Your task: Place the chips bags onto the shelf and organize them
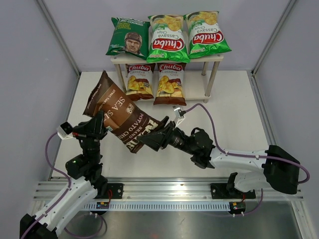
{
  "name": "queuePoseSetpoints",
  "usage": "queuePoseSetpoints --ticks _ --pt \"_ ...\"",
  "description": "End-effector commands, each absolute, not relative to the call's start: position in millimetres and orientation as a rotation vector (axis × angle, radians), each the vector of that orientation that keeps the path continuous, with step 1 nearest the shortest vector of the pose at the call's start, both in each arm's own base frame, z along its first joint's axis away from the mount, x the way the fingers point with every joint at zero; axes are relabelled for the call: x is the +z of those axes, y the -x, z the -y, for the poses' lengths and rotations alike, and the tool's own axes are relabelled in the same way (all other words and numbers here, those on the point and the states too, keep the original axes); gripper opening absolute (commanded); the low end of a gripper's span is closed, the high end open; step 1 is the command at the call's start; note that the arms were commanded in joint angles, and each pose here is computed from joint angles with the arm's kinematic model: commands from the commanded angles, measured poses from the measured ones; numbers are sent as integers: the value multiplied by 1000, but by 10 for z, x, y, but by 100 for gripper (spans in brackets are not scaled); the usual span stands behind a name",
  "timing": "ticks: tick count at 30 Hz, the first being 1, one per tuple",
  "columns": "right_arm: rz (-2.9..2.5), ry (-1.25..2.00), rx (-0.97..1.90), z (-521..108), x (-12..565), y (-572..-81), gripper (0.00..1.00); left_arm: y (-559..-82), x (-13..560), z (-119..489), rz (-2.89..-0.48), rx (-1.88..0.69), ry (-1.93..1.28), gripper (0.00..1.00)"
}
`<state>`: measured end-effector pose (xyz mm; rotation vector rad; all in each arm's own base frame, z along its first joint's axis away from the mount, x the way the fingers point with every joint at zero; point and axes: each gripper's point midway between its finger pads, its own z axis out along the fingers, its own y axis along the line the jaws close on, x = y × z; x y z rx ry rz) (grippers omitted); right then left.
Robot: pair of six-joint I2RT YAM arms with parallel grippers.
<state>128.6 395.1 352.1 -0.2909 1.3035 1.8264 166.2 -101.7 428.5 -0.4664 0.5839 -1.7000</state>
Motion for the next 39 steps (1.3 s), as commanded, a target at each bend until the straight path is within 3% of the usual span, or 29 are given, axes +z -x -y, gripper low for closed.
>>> queuePoseSetpoints --ticks 1,9,10,12,17,18,19,20,23,27,33,39 --pt "-1105 273 1860 -3882 4024 -1254 69 -1568 4357 937 -505 -1724 474 0" --pt "-1130 296 1734 -3814 3936 -1326 33 -1616 4192 1033 -608 -1650 442 0" --pt "-1113 316 1713 -3787 3975 -1312 23 -1607 4185 1029 -606 -1641 434 0" --pt "-1131 358 1682 -3791 3930 -1297 20 -1617 4156 1048 -622 -1591 405 7" --pt "-1162 366 1605 -3661 3893 -1322 14 -1711 4107 1077 -706 -1438 367 56" --pt "-1189 352 1583 -3644 3847 -1360 13 -1746 4092 1062 -721 -1411 379 60" --pt "-1190 341 1573 -3594 3845 -1368 5 -1801 4057 1070 -758 -1380 390 65" --pt "-1201 311 1552 -3550 3827 -1442 2 -1823 4044 1057 -771 -1344 388 83" --pt "-1232 274 1531 -3443 3764 -1579 2 -1914 3990 1011 -828 -1240 403 99" --pt "-1293 217 1514 -3266 3613 -1770 0 -2032 3925 845 -946 -1044 454 99" --pt "-1441 109 1483 -2918 3103 -1854 0 -2149 3277 598 -1386 -642 490 99" --pt "-1463 -41 1448 -2603 2781 -1942 0 -2092 2807 855 -1717 -540 248 99"
